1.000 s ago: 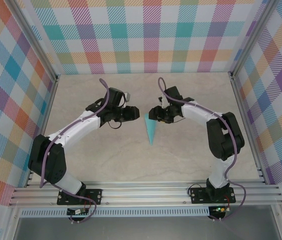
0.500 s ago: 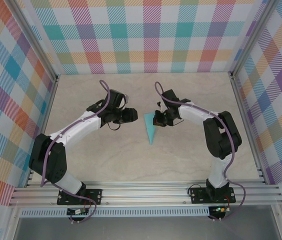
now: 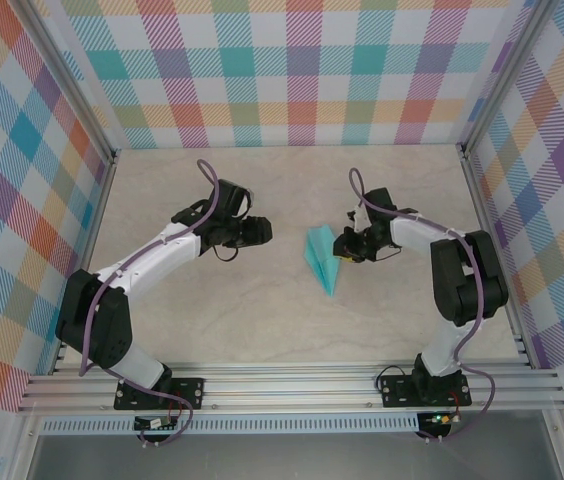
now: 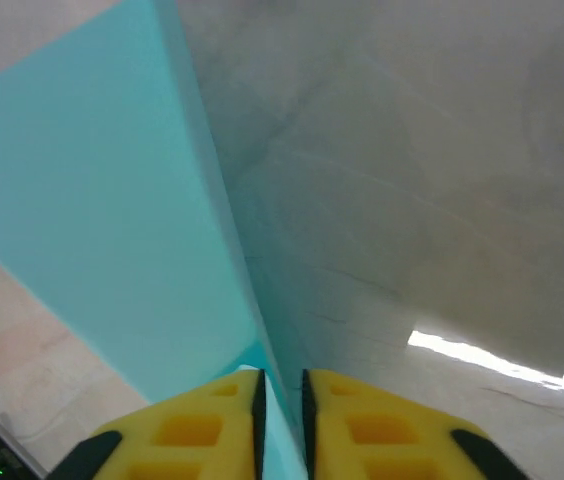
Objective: Fold a paper plane with a square sheet of paper (fold left side to right side)
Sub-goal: Turn over the paper at the center of the table, then pick up the paper plane at the center of the table.
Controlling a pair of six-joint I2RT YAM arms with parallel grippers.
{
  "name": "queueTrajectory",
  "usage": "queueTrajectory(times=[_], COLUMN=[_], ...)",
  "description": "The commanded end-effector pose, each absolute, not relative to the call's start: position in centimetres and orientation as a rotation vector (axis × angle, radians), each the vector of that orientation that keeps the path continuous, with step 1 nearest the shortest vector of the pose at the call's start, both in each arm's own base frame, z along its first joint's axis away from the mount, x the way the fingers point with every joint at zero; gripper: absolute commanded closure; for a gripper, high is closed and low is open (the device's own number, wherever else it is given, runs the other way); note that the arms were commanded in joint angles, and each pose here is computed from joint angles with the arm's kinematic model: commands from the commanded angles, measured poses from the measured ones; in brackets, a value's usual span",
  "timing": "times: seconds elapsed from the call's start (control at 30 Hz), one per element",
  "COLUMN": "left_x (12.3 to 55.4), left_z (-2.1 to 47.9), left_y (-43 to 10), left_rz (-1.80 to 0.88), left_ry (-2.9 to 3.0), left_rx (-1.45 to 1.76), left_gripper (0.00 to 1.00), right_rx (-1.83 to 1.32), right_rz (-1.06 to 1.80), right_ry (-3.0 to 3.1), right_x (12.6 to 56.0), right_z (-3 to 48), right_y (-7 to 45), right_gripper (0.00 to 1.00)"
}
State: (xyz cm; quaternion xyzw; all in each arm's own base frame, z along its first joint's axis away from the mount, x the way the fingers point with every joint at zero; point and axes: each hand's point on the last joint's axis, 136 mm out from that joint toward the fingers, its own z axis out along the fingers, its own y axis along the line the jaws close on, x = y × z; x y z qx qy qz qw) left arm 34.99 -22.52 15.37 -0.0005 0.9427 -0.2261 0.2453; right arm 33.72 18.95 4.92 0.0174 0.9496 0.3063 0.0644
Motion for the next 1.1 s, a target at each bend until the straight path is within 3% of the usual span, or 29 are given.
queueTrajectory(times=[0.0,0.17,0.3,0.47,0.77,1.07], left_x=[34.5,34.7,35.0,35.2,34.8,34.8], left_z=[16.1,17.0,17.6,17.8,17.4,17.2], left_y=[-21.9,-21.5,-21.2,-20.7,-20.2,-20.1], left_rz=[-0.593,-0.581,-0.585,-0.583,-0.549,-0.54], left_ry=[2.562,2.514,2.452,2.416,2.436,2.439], left_rx=[0.019,0.015,-0.022,-0.06,-0.057,-0.059], left_gripper=[0.49,0.47,0.4,0.36,0.36,0.35], right_rx=[-0.022,-0.011,-0.099,-0.15,-0.184,-0.254], right_rz=[0.827,0.604,0.508,0.488,0.423,0.374], right_ry=[2.891,2.87,2.887,2.96,3.017,3.046], right_x=[33.6,33.5,31.9,29.9,30.2,30.1], right_z=[4.9,8.0,9.3,7.4,5.1,3.7], right_y=[18.2,15.8,16.5,19.0,20.5,22.3], right_gripper=[0.75,0.6,0.56,0.52,0.52,0.68])
